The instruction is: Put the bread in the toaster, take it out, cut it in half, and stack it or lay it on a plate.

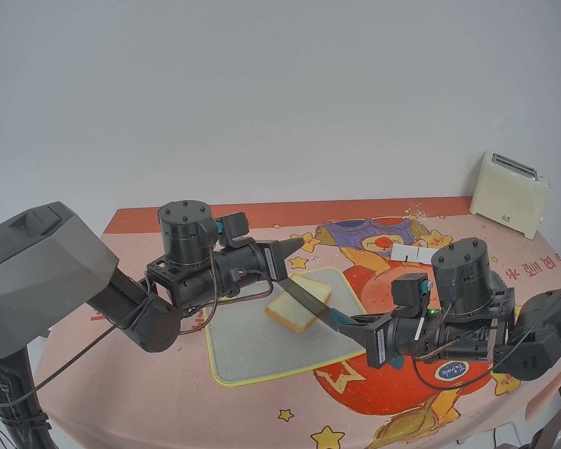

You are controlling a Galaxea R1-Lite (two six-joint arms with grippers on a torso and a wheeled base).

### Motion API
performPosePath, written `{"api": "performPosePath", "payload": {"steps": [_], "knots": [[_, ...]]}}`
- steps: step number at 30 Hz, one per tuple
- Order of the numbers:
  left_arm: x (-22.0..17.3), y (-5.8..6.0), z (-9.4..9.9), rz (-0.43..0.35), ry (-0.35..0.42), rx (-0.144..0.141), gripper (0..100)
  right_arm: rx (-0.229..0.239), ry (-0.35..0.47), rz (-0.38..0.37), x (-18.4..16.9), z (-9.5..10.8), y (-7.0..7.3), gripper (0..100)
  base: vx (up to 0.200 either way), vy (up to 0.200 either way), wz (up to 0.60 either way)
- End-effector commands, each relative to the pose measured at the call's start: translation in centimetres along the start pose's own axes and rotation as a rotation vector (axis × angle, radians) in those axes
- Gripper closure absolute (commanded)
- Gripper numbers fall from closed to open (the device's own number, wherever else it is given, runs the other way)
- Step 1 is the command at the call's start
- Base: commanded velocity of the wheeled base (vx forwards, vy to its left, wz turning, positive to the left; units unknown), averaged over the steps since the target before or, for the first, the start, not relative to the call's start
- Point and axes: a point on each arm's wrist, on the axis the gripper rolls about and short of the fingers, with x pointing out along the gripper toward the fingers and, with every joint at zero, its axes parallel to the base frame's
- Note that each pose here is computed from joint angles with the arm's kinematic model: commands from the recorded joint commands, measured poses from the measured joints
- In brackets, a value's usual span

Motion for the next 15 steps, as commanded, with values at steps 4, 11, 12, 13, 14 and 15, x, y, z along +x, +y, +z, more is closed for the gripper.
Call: {"api": "performPosePath", "payload": {"steps": [4,11,12,13,14,15], "knots": [[0.2,0.5,-1.1,0.014,0.031,-0.009,100,0.005,-0.004,-0.007,0.1,0.1,-0.2,100,0.0,0.0,0.0],[0.5,1.1,-2.1,0.027,0.054,-0.016,100,0.015,-0.007,-0.01,0.2,0.2,-0.4,100,0.0,0.0,0.0],[0.6,1.1,-2.3,0.026,0.059,-0.017,100,0.016,-0.008,-0.01,0.2,0.3,-0.4,100,0.0,0.0,0.0],[0.7,1.1,-2.5,0.028,0.062,-0.018,100,0.016,-0.008,-0.01,0.2,0.3,-0.4,100,0.0,0.0,0.0],[0.8,1.2,-2.6,0.028,0.066,-0.019,100,0.015,-0.01,-0.009,0.2,0.3,-0.4,100,0.0,0.0,0.0],[0.8,1.2,-2.7,0.029,0.068,-0.018,100,0.015,-0.01,-0.009,0.2,0.4,-0.4,100,0.0,0.0,0.0]]}}
